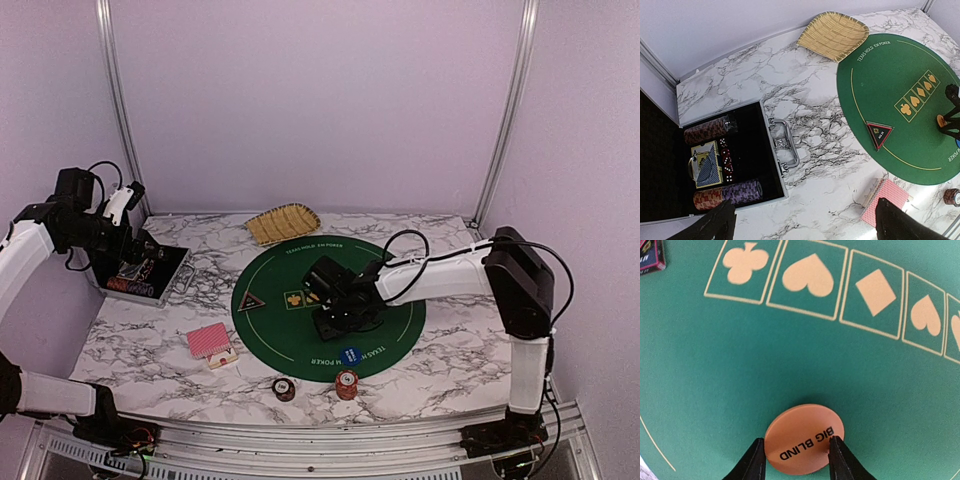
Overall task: Distribute texas hold em gaming equipment
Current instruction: Move the big blind button to the poker table mat.
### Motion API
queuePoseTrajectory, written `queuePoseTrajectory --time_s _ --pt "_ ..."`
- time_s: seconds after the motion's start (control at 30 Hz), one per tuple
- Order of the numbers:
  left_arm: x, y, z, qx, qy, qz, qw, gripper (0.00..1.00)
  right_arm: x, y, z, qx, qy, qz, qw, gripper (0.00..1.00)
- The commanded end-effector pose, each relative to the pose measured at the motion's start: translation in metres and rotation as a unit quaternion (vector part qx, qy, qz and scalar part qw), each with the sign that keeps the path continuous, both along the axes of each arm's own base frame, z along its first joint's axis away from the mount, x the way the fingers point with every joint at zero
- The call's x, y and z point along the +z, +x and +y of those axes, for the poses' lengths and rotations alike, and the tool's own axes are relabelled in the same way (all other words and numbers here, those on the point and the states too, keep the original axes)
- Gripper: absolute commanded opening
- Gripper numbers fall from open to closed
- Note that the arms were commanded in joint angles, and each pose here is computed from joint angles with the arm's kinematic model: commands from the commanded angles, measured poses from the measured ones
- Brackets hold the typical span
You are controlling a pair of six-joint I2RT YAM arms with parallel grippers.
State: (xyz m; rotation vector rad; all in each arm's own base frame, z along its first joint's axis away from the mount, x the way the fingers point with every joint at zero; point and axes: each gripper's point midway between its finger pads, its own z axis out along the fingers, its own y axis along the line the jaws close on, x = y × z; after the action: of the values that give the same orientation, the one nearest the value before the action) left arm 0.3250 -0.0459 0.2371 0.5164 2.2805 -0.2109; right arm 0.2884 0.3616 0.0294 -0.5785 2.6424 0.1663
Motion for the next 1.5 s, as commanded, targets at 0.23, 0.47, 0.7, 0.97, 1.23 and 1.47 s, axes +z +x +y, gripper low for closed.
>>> queuePoseTrajectory --time_s 0.23,0.47,0.7,0.97,1.23,1.47 --pt "0.009 -0.008 0.004 0.002 0.015 -0.008 1.000 0.99 -0.011 0.097 -0.045 -0.072 -0.054 -0.047 0.995 0.39" --pt "0.008 -0.006 0.005 0.003 0.015 -0.005 1.000 0.99 -0.017 0.138 -0.056 -0.080 -0.054 -0.048 0.994 0.38" --pt "0.010 -0.005 0.005 0.000 0.018 -0.008 1.000 0.99 0.016 0.119 -0.045 -0.082 -0.009 -0.036 0.996 0.75" --pt "0.008 -0.007 0.004 -0.004 0.021 -0.008 1.000 0.99 0.011 0.050 -0.033 -0.088 0.056 0.007 0.995 0.77" --pt "0.009 -0.008 0.004 -0.005 0.022 -0.011 1.000 0.99 0.001 0.034 -0.024 -0.084 0.053 0.020 0.995 0.72" --pt "0.007 -0.008 0.004 -0.006 0.023 -0.008 1.000 0.99 -0.010 0.032 -0.035 -0.113 0.033 0.022 0.993 0.59"
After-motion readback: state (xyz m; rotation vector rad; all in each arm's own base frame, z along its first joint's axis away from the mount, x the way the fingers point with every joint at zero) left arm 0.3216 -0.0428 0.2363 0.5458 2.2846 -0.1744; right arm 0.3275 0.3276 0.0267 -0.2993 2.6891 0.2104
